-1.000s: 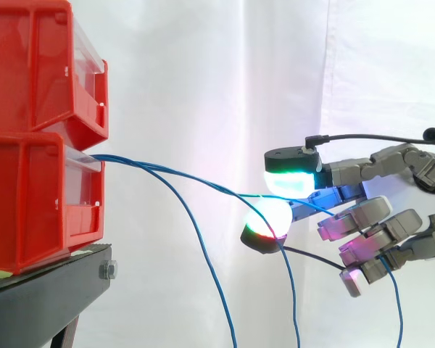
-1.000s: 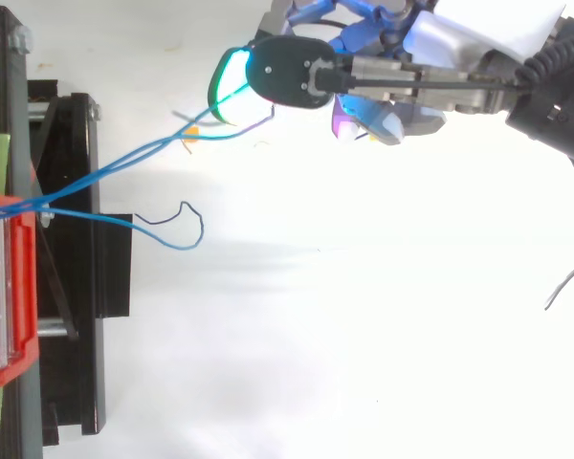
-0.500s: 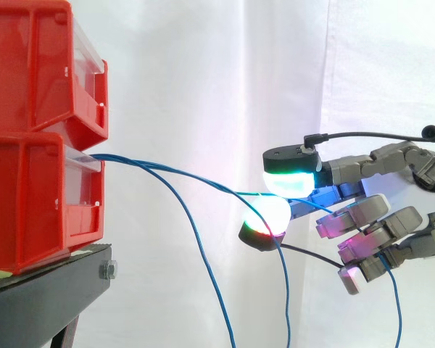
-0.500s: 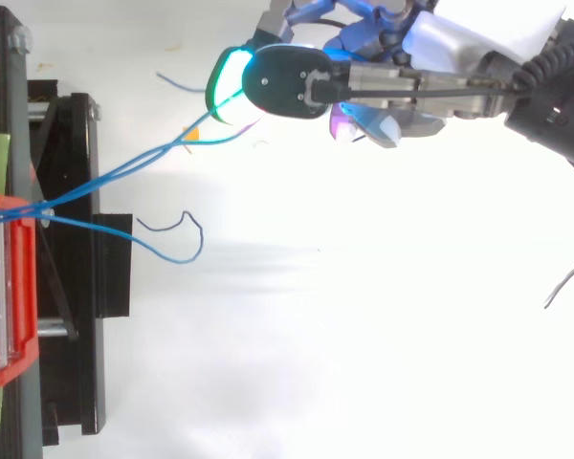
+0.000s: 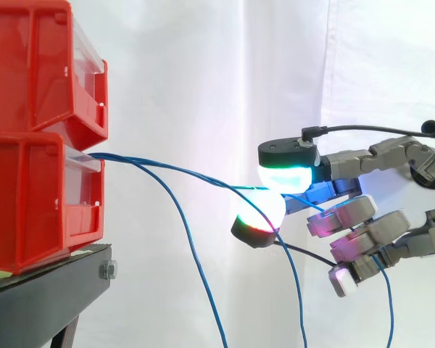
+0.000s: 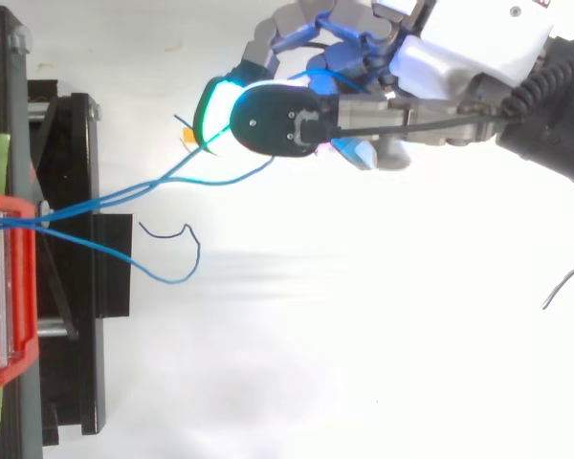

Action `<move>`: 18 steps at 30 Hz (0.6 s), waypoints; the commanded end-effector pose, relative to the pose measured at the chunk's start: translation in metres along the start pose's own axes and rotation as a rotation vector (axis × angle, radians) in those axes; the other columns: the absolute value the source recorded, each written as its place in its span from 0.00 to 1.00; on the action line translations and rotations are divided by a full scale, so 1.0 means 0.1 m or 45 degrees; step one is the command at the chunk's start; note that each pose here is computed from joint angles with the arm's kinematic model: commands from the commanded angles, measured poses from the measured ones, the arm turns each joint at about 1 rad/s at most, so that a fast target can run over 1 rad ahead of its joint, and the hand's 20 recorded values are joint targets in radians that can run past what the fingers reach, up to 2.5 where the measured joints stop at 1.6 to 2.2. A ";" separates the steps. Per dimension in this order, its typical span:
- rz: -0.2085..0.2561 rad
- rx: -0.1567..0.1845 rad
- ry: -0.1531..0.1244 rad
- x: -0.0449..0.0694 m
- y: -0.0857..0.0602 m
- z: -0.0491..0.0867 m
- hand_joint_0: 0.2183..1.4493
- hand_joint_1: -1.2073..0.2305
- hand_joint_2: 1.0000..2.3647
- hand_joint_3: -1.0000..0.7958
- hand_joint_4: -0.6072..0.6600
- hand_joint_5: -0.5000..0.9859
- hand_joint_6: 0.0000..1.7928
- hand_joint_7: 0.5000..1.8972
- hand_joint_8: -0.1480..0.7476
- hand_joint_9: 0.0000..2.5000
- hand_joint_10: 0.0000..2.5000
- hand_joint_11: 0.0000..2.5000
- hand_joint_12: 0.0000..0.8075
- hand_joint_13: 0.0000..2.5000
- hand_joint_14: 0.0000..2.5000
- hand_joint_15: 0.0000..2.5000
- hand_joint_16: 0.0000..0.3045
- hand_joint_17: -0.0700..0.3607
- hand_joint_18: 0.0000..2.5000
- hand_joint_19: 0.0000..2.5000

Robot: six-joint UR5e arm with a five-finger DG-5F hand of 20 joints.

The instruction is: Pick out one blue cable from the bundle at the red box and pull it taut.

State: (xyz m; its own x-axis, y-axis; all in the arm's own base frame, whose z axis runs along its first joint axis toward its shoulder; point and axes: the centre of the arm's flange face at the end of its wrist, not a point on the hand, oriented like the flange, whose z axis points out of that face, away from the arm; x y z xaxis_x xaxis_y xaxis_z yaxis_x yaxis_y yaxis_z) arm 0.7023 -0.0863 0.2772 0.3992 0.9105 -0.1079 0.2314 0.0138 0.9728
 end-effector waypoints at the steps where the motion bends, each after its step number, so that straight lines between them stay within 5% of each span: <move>1: -0.001 0.000 0.010 0.01 0.00 0.00 0.30 0.32 0.00 0.28 0.38 0.24 0.53 0.20 0.35 0.26 1.00 0.25 0.35 0.42 0.32 0.51 0.14 0.39 0.27 0.42; 11: -0.002 -0.004 0.039 0.07 0.01 -0.01 0.27 0.64 0.00 0.28 0.39 0.24 0.52 0.22 0.35 0.29 1.00 0.22 0.36 0.43 0.24 0.51 0.14 0.39 0.27 0.43; 15: 0.001 -0.009 0.041 0.08 0.01 -0.01 0.31 0.58 0.00 0.28 0.39 0.25 0.52 0.22 0.35 0.29 1.00 0.23 0.35 0.44 0.20 0.53 0.13 0.38 0.27 0.44; 18: 0.002 -0.010 0.041 0.08 0.01 -0.01 0.30 0.46 0.01 0.40 0.40 0.25 0.52 0.23 0.35 0.30 1.00 0.23 0.35 0.45 0.14 0.55 0.14 0.38 0.27 0.43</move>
State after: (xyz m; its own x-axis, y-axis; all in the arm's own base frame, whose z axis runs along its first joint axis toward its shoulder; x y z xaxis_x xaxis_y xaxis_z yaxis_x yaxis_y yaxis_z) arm 0.7048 -0.0789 0.2774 0.3705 0.9234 -0.1006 0.2251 0.0158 0.9742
